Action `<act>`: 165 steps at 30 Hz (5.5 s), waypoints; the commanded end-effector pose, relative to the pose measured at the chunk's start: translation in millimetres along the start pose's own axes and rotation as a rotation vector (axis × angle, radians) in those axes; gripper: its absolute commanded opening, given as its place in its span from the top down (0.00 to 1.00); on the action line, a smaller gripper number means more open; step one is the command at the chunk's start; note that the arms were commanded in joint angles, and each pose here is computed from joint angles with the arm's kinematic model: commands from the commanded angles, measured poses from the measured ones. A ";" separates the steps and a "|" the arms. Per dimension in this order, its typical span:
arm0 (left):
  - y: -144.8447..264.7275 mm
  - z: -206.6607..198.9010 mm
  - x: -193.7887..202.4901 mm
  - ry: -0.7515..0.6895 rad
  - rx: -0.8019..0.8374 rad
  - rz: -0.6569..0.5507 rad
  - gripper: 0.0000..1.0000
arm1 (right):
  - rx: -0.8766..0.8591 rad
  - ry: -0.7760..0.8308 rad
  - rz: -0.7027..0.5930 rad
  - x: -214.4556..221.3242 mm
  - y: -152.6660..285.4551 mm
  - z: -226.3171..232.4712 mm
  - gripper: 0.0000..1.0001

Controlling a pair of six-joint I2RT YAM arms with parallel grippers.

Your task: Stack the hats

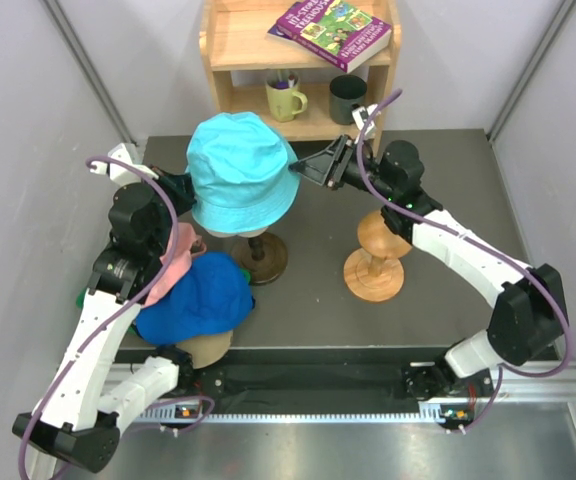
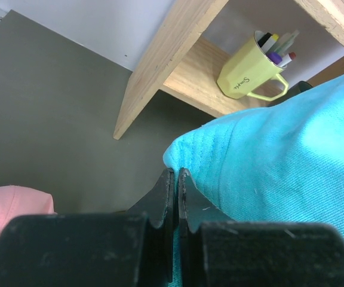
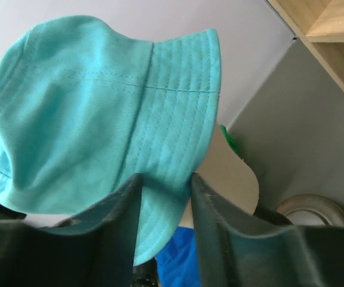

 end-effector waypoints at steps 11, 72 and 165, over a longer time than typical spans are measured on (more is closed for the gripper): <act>-7.6 13.5 -4.2 0.003 -0.119 -0.013 1.00 | 0.189 -0.138 0.004 7.2 -6.4 -44.1 1.00; 23.1 58.1 -15.6 -0.211 -0.293 0.037 0.01 | 0.325 0.090 0.092 41.7 26.6 -22.6 0.17; 182.0 -17.5 22.0 0.110 0.397 0.349 1.00 | 0.142 0.143 0.096 161.6 83.3 82.3 0.12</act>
Point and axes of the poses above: each gripper's point midway between its finger pads, its own y axis back along the fingers, its own z axis along the line the jaws close on, x = y × z, the point moved 3 cm from there along y, back along the fingers, and after that the axes turned 7 degrees about -y, right-handed, at the moved point
